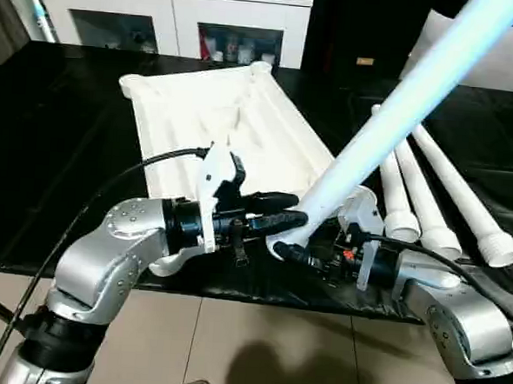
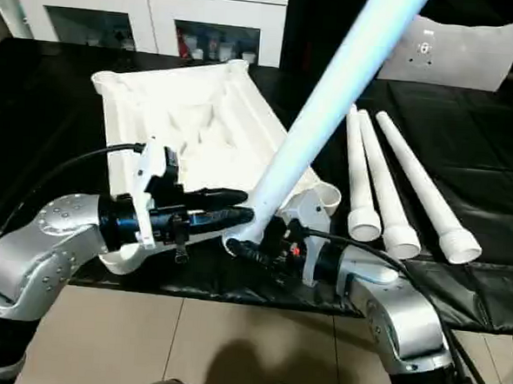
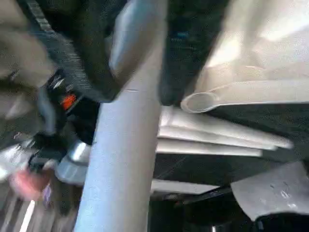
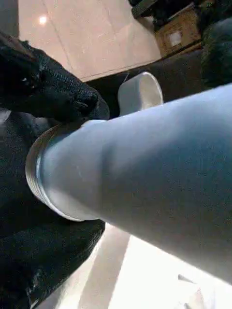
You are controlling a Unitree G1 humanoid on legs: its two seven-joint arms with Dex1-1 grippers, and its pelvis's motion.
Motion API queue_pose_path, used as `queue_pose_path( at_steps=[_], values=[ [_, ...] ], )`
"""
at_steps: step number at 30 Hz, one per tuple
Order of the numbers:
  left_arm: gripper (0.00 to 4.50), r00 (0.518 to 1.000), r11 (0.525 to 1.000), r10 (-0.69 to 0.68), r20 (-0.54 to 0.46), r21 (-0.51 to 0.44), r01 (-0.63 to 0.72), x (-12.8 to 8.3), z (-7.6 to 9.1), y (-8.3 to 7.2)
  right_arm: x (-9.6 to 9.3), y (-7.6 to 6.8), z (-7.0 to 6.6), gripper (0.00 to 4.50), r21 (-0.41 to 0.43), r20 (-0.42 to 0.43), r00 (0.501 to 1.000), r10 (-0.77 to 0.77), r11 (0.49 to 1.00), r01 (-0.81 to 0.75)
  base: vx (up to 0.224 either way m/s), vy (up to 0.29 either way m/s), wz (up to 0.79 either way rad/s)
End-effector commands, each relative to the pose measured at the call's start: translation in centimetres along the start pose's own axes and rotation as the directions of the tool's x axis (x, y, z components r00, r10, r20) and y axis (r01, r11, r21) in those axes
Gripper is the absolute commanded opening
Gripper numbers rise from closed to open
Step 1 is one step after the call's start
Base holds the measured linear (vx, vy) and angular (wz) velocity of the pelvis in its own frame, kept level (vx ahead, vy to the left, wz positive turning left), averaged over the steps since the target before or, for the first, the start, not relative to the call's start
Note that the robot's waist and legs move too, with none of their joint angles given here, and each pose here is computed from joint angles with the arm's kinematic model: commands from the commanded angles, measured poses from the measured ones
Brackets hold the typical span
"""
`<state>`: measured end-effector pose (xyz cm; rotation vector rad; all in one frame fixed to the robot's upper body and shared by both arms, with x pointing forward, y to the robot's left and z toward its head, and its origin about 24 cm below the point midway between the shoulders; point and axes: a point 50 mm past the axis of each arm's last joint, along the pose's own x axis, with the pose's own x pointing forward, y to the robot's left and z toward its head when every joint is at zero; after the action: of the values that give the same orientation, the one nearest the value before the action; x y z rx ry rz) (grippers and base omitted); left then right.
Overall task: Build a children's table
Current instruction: Insert table leg to table base
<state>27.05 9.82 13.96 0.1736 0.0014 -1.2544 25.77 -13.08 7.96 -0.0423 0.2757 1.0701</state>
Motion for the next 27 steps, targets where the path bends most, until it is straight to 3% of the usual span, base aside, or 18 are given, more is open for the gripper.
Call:
queue_pose_path(
  at_steps=[1, 2, 4, 11, 16, 21, 27],
  values=[
    [1.96, 1.000, 0.999, -0.021, -0.023, 0.036, 0.021, 0.1, -0.3, 0.2, 0.4, 0.3, 1.0, 2.68, -0.055, 0.028, 0.999, 0.037, 0.998, -0.036, 0.000, 0.000, 0.00],
    [2.27, 0.999, 0.999, -0.026, -0.021, 0.040, 0.027, 0.1, -0.3, 0.2, 0.4, 0.3, 1.0, 2.68, -0.054, 0.028, 0.999, 0.036, 0.998, -0.034, 0.000, 0.000, 0.00],
    [2.23, 0.999, 0.998, -0.032, -0.020, 0.049, 0.033, 0.0, -0.3, 0.4, 0.3, 0.2, 0.9, 2.68, -0.053, 0.027, 0.999, 0.028, 0.998, -0.027, 0.000, 0.000, 0.00],
    [2.92, 0.999, 0.997, -0.048, -0.021, 0.057, 0.049, -0.2, -0.5, 0.7, 0.3, -0.1, 0.8, 2.68, -0.056, 0.031, 0.999, 0.009, 0.998, -0.008, 0.000, 0.000, 0.00],
    [3.18, 0.999, 0.997, -0.040, -0.006, -0.070, 0.039, 0.5, -1.5, 0.1, 0.5, -0.1, 0.9, 2.68, -0.067, 0.034, 0.999, 0.000, 0.998, 0.002, 0.000, 0.000, 0.00],
    [2.82, 0.997, 0.988, 0.007, 0.075, -0.157, 0.005, 0.9, -1.3, 0.3, 0.6, -0.1, 0.9, 2.68, -0.075, 0.034, 0.999, 0.002, 0.997, 0.000, 0.000, 0.000, 0.00],
    [2.33, 0.997, 0.990, 0.024, 0.078, -0.141, -0.013, 1.2, -1.1, 0.4, 0.8, -0.2, 1.1, 2.68, -0.085, 0.029, 1.000, 0.006, 0.996, -0.003, 0.000, 0.000, 0.00]
  ],
)
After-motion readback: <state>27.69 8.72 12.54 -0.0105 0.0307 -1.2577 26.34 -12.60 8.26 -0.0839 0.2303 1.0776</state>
